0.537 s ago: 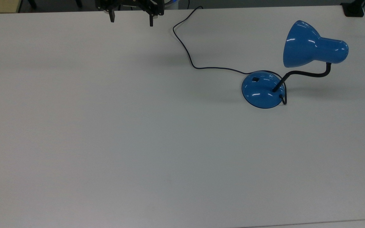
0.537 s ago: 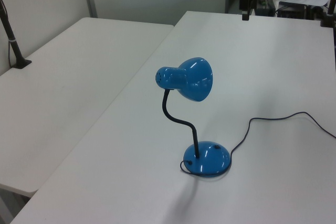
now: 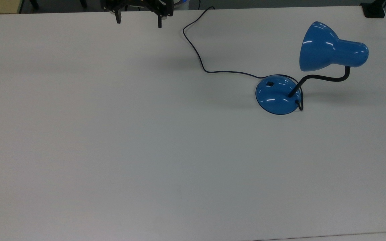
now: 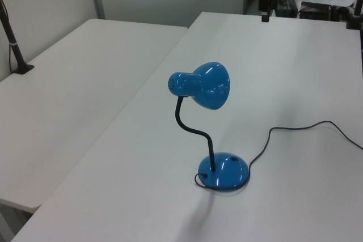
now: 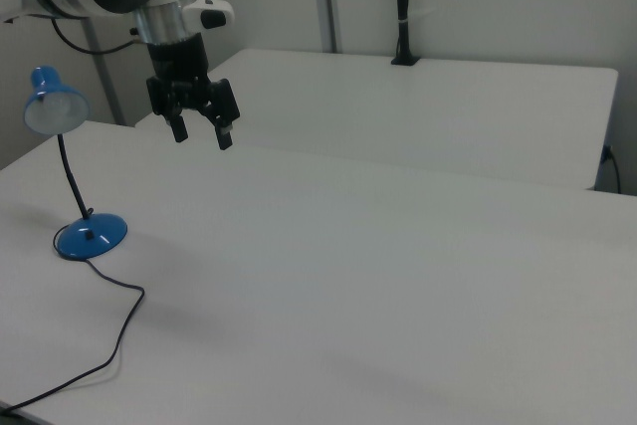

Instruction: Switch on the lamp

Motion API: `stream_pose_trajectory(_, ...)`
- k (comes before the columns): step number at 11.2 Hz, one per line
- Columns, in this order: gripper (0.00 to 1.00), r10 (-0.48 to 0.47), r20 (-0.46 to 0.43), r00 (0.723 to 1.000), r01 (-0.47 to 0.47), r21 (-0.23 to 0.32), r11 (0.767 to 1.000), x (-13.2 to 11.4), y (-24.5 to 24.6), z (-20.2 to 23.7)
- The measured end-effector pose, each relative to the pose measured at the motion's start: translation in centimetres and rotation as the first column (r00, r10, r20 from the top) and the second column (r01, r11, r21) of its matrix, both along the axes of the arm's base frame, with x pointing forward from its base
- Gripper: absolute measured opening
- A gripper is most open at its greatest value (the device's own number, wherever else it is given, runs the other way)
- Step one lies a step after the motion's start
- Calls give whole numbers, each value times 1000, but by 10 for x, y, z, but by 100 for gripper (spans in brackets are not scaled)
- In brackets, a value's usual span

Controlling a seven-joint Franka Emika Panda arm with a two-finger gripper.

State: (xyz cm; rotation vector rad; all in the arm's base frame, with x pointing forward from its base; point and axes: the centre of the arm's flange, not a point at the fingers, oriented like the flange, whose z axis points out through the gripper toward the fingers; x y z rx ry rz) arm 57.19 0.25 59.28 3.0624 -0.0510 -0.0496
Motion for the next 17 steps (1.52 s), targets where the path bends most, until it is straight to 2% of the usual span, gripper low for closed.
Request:
stream_pose_trajectory(4,100,-5,0,1000,5,0,1000,0,-3,0)
stream_pose_trajectory(6,91,5,-2,1000,-5,0,1000,0,-7,0)
stream_pose_trajectory(7,83,57,-7,998,-57,4,998,0,-8,-1)
stream_pose_trajectory(9,50,127,-12,992,-126,26,992,0,-9,-1)
stream_pose_trajectory(12,4,145,-14,989,-144,29,989,0,-9,-2)
stream_pose_trajectory(14,1,183,-23,983,-182,33,983,1,-8,-6)
stream_pose_trajectory(15,1,251,-39,967,-249,45,967,2,-2,-14)
stream_pose_trajectory(17,1,418,-58,907,-414,72,908,8,29,-44)
